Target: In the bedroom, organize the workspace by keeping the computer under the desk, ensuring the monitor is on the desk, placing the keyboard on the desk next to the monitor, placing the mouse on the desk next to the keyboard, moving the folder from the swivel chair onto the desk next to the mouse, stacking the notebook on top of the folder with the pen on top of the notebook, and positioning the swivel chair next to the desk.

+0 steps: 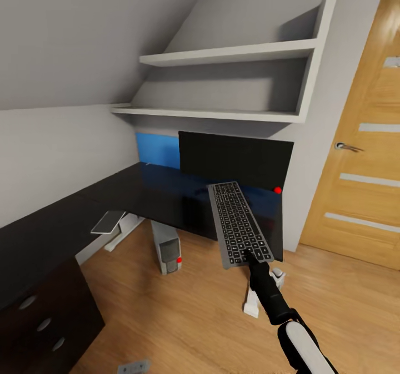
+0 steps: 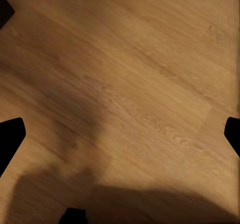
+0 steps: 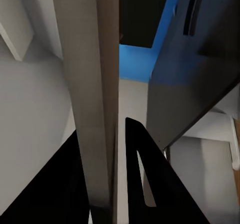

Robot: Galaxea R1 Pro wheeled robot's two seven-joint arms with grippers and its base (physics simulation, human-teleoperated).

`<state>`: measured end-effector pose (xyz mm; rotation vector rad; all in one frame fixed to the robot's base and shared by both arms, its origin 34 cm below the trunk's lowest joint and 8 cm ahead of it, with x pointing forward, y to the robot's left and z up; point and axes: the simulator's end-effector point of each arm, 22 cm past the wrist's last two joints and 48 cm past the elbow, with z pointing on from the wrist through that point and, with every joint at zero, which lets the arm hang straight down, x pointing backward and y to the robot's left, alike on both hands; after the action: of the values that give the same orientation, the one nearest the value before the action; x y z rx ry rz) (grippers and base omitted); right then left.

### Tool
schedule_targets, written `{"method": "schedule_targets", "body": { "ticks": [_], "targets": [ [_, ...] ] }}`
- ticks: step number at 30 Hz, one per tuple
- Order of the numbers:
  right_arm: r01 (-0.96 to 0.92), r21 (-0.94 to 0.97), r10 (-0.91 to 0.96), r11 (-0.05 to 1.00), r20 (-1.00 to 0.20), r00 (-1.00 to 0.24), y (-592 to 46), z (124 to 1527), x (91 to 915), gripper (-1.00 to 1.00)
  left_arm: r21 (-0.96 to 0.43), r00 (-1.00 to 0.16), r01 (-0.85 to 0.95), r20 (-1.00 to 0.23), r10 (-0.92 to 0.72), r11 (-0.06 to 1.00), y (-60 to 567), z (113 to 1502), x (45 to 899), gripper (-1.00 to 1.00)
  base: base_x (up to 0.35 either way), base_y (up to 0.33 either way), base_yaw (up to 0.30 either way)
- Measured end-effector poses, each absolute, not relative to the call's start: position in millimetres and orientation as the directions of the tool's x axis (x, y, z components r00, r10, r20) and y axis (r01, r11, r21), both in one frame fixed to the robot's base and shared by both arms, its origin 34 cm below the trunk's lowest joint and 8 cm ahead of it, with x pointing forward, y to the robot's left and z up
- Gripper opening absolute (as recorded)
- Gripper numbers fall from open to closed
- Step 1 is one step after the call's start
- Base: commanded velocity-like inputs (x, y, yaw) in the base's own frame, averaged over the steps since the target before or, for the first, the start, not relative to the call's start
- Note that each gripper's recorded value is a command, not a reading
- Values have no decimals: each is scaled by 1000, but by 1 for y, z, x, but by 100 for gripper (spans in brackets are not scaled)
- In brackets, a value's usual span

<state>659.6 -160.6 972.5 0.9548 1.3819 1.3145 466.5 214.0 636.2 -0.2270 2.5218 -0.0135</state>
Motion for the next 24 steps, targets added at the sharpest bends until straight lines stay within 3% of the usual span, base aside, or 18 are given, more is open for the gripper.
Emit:
{"method": "schedule_targets", "body": {
  "ticks": [24],
  "targets": [
    [-66,993,968,95,-108,-229,-154,969,659,-100,-60,-805,-161,-569,-166,985,215,636,466,100,0,0,-270]
  ]
}}
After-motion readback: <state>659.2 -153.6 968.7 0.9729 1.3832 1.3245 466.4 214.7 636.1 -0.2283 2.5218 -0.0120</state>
